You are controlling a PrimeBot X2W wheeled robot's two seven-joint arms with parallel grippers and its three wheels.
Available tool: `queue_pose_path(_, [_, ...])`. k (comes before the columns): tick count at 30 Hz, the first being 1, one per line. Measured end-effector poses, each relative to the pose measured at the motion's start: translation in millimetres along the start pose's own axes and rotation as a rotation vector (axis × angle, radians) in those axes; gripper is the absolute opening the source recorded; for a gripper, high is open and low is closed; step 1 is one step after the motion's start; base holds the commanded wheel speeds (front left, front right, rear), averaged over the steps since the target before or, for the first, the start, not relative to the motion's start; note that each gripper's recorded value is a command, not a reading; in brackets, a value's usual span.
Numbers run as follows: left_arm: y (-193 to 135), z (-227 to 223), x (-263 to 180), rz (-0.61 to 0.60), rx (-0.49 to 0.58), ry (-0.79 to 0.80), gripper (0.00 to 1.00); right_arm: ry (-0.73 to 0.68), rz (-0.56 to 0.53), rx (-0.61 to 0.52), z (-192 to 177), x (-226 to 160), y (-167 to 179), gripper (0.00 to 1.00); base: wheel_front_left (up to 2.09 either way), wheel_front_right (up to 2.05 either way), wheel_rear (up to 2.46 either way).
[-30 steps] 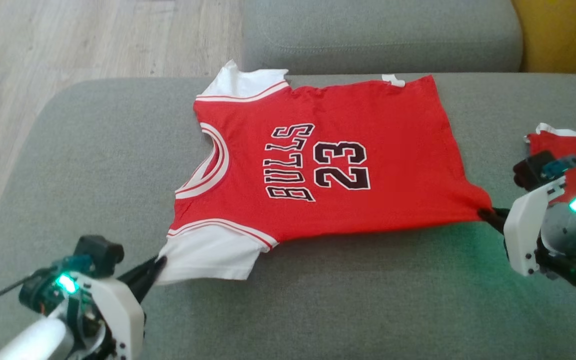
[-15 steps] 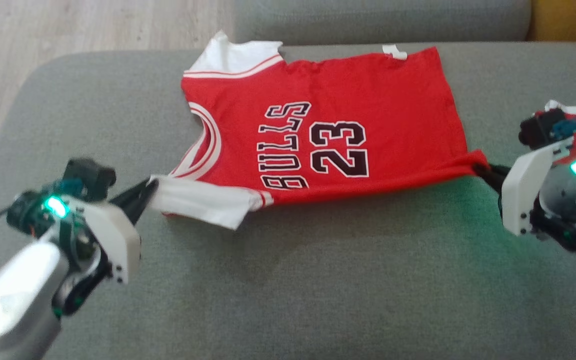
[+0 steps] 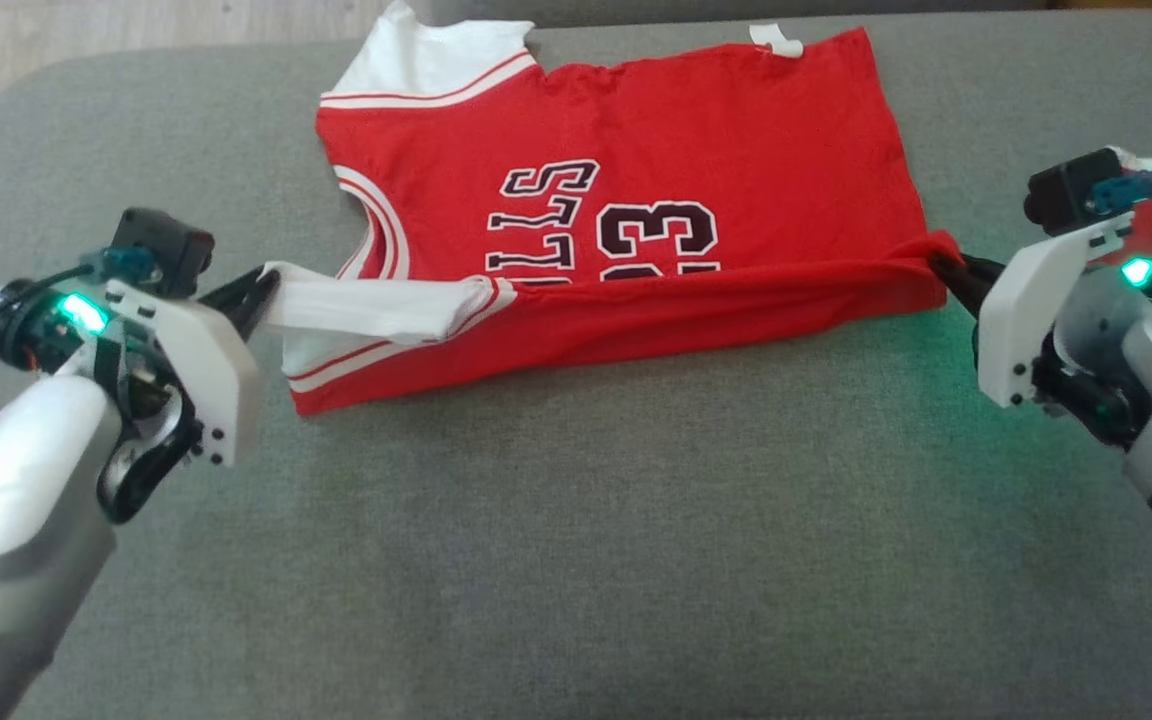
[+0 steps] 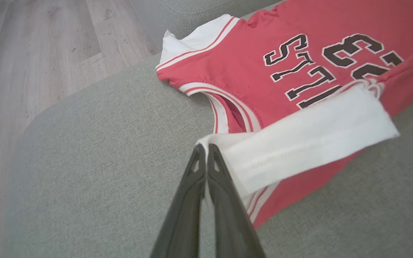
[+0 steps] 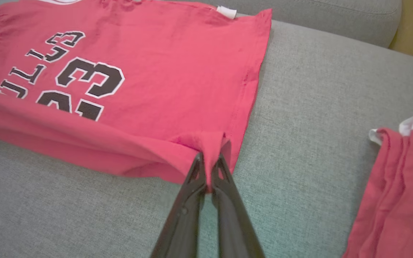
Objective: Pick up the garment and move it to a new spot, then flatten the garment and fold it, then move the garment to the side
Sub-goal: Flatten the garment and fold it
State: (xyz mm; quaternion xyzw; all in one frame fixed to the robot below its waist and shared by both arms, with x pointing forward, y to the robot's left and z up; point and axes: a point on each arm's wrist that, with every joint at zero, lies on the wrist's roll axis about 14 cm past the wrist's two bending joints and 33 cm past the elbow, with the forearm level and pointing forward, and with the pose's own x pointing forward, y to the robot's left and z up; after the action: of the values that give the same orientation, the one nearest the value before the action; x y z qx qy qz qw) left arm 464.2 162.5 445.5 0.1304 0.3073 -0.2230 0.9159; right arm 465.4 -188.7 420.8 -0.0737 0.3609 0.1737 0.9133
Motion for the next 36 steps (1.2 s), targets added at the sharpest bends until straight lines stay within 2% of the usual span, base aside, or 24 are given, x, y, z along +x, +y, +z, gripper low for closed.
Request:
queue_pose_path(12, [17,18,41,0.035,0.078,-0.012,0.00,0.005,-0.016,-0.003,2,19,-5,0.00,0.00,0.00,0.00])
queue_pose_path(13, [18,22,45,0.040,0.080,-0.026,0.33,0.000,-0.025,-0.005,3,20,-8,0.49,0.00,0.00,0.00])
queue_pose_path(14, [20,28,48,0.051,0.082,-0.047,1.00,-0.013,-0.035,-0.013,5,21,-12,1.00,0.00,0.00,0.00])
queue_pose_path(20, [30,73,57,0.136,0.050,-0.247,1.00,-0.197,-0.097,0.074,42,22,-32,1.00,0.00,0.00,0.00])
queue_pose_path(24, [37,94,44,0.202,0.012,-0.381,1.00,-0.402,-0.137,0.122,81,7,-43,1.00,0.00,0.00,0.00])
queue_pose_path(28, [45,133,16,0.268,-0.078,-0.602,1.00,-0.663,-0.172,0.173,127,-21,-49,1.00,0.00,0.00,0.00])
queue_pose_path(34, [41,165,-34,0.320,-0.207,-0.813,1.00,-0.898,-0.182,0.225,173,-65,-45,1.00,0.00,0.00,0.00])
queue_pose_path(36, [34,166,-52,0.324,-0.233,-0.876,1.00,-0.979,-0.192,0.255,177,-81,-42,1.00,0.00,0.00,0.00])
